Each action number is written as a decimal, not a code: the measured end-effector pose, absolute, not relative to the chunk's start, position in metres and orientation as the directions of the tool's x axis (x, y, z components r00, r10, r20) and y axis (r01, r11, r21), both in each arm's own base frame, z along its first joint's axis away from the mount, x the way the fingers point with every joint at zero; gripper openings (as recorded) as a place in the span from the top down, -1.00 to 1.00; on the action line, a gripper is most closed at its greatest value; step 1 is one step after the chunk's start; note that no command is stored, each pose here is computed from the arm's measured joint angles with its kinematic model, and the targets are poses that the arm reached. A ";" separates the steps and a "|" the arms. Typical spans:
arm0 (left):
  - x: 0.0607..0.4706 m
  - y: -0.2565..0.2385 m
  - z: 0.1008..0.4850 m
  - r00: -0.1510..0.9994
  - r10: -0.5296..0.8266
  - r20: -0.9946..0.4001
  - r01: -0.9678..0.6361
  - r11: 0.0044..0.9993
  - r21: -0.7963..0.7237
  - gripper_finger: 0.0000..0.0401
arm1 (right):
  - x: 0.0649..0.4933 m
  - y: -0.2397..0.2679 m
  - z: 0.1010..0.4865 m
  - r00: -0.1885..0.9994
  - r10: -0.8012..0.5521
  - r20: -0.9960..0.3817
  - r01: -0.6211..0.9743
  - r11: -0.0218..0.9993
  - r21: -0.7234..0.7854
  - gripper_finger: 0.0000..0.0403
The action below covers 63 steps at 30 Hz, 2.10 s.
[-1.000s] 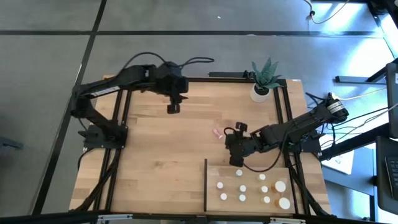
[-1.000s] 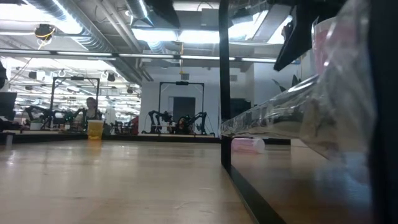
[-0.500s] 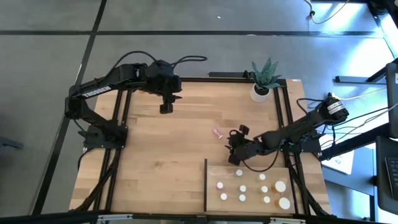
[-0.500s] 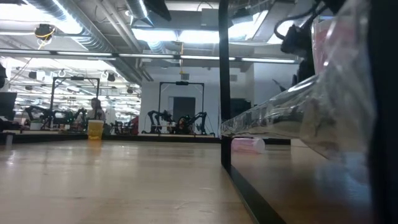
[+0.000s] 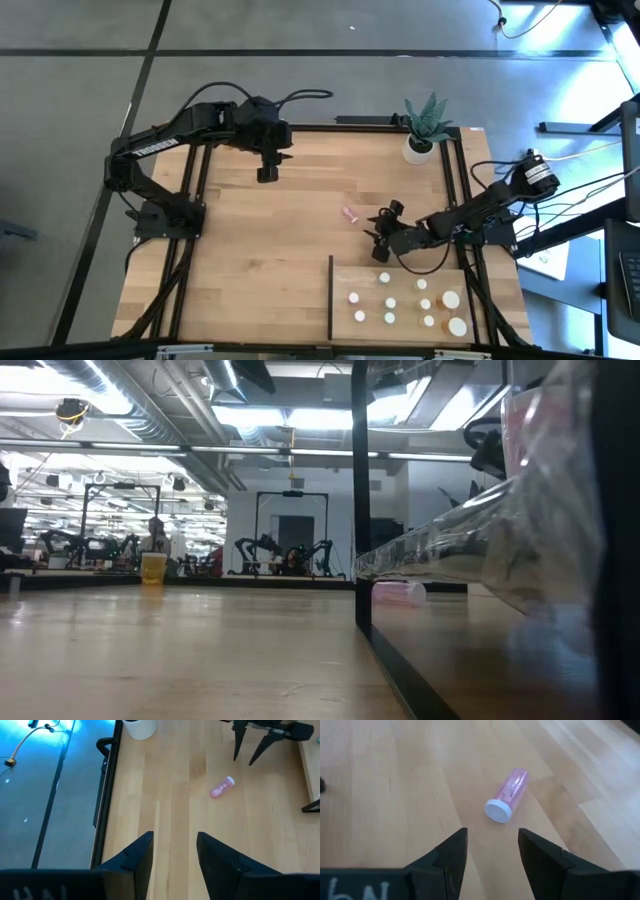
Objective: Pick and place medicine bottles onto shelf by color
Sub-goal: Put the pink pill bottle on the shelf aligned with the other pink pill bottle
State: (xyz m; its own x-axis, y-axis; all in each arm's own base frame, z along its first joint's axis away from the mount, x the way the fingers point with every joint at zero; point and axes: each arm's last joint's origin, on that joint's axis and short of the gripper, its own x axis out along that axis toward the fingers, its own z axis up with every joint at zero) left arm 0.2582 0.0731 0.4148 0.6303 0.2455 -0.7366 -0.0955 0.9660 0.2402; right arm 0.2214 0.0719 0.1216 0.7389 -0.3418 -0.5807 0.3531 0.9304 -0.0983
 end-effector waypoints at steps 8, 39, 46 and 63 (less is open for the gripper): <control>0.258 0.073 0.415 0.630 0.246 -0.736 -0.096 0.966 0.241 0.29 | 0.230 0.071 0.108 0.741 -0.369 -0.561 0.356 0.924 -0.138 0.11; 0.259 0.073 0.414 0.630 0.246 -0.737 -0.093 0.966 0.243 0.29 | 0.265 0.071 0.065 0.727 -0.483 -0.488 0.507 0.857 -0.092 0.11; 0.259 0.073 0.414 0.630 0.246 -0.737 -0.093 0.966 0.243 0.29 | 0.267 0.071 0.065 0.713 -0.519 -0.471 0.561 0.826 -0.061 0.11; 0.256 0.073 0.412 0.605 0.239 -0.760 -0.085 0.968 0.237 0.29 | 0.266 0.069 0.066 0.696 -0.567 -0.441 0.615 0.787 -0.042 0.24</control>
State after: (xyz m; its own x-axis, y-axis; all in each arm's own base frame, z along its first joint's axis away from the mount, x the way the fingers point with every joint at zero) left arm 0.2562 0.0726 0.4122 0.6045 0.2388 -0.7600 -0.0846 0.9679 0.2368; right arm 0.2663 0.0694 0.0656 0.6957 -0.5671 -0.4409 0.6151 0.7873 -0.0421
